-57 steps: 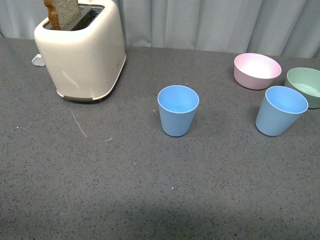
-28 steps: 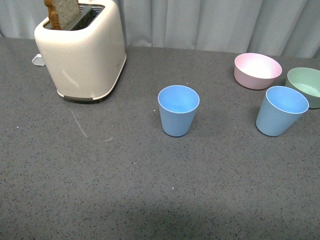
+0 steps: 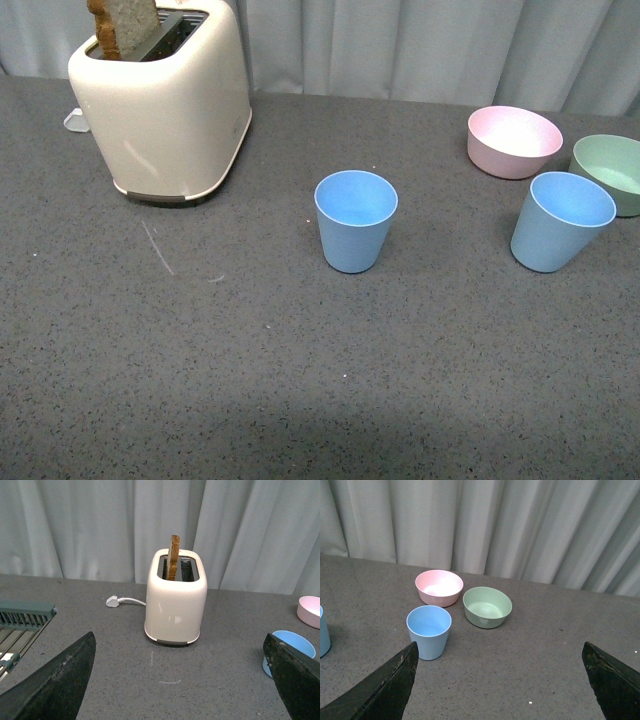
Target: Stack blue cups with both arms
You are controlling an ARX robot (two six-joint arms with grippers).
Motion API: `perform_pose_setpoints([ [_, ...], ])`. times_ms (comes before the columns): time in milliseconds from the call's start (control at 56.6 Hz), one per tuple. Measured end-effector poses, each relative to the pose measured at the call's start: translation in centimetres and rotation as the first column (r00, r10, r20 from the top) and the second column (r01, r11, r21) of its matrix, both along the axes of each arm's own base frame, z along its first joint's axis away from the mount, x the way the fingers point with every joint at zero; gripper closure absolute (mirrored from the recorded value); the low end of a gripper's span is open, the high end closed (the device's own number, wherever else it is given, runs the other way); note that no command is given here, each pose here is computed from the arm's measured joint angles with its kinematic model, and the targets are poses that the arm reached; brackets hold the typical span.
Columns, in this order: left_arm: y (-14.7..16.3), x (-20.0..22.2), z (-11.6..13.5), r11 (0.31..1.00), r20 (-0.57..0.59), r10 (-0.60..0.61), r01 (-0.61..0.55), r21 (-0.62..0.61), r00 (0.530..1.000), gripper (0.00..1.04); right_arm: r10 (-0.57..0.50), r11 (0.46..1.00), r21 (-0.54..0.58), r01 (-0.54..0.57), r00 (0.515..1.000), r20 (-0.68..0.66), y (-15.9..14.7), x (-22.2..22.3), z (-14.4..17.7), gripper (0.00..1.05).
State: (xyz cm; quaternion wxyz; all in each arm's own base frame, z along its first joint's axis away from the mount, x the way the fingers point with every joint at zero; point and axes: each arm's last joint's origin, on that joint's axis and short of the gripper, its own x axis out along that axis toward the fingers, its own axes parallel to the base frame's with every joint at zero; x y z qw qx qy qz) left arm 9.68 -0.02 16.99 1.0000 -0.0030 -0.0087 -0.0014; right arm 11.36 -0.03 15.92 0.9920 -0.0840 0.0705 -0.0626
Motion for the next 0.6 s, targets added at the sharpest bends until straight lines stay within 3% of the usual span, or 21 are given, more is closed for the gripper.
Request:
perform_pose_setpoints([
  [248, 0.0, 0.0, 0.0, 1.000, 0.000, 0.000, 0.000, 0.000, 1.000, 0.07, 0.006, 0.993, 0.119, 0.016, 0.983, -0.183, -1.6, 7.3, 0.0, 0.10],
  [460, 0.0, 0.0, 0.0, 1.000, 0.000, 0.000, 0.000, 0.000, 1.000, 0.07, 0.005, 0.941, 0.303, 0.149, 0.891, -0.454, -3.0, 15.9, -2.8, 0.10],
  [601, 0.0, 0.0, 0.0, 1.000, 0.000, 0.000, 0.000, 0.000, 1.000, 0.07, 0.041, 0.887, 0.410, 0.210, 0.850, -0.525, -2.8, 19.7, -4.0, 0.10],
])
